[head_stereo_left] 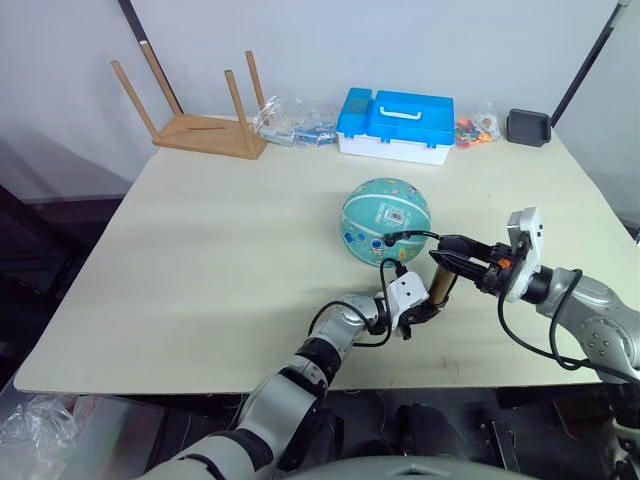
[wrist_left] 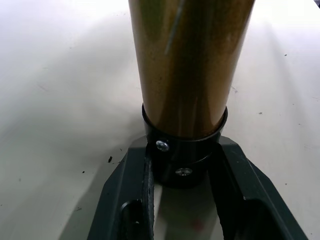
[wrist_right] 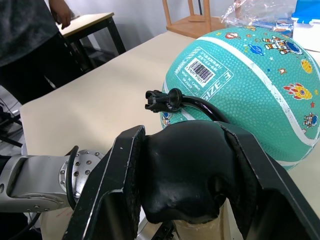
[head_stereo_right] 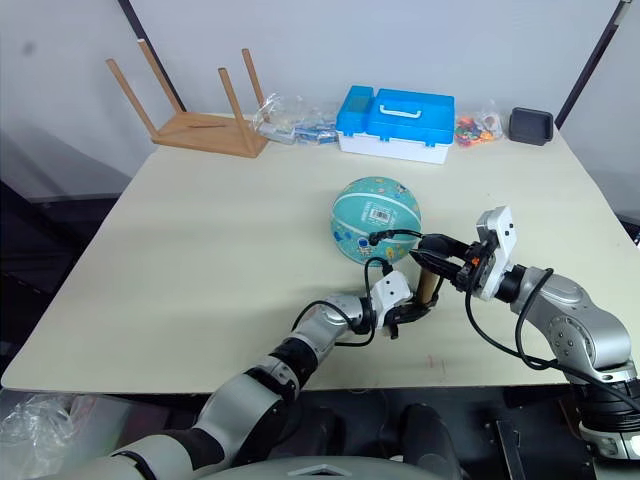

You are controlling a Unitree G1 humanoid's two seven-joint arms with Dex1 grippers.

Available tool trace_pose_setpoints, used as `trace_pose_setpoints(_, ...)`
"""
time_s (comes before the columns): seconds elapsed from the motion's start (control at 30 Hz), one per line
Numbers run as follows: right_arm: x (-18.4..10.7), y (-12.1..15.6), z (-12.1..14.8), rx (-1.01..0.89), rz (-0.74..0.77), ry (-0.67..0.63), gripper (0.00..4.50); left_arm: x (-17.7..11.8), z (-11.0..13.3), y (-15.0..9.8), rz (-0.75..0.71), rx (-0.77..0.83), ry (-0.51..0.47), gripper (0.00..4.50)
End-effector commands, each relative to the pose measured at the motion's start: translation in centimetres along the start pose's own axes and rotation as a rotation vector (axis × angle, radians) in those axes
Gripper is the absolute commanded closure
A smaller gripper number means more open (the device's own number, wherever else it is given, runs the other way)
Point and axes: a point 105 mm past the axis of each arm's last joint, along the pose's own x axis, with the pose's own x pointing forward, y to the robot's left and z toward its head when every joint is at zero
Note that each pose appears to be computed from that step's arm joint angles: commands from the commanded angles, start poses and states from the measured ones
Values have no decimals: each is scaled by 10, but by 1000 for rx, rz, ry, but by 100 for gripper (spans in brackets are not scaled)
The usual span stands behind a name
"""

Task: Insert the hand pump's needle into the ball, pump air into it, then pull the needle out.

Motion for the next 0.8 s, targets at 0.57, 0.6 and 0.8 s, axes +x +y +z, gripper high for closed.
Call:
trace_pose_setpoints(0.57,-47,42,126,-130,80,-114,283,-5,-26,-9,-40,-53,84,346)
trace_pose_setpoints(0.6,-44,37,115,-118,63,-77,283,-5,-26,-9,-39,-53,83,346)
trace_pose_setpoints(0.8,-24,10,48,-19,13,53,283,-5,-26,-9,-33,-54,81,346)
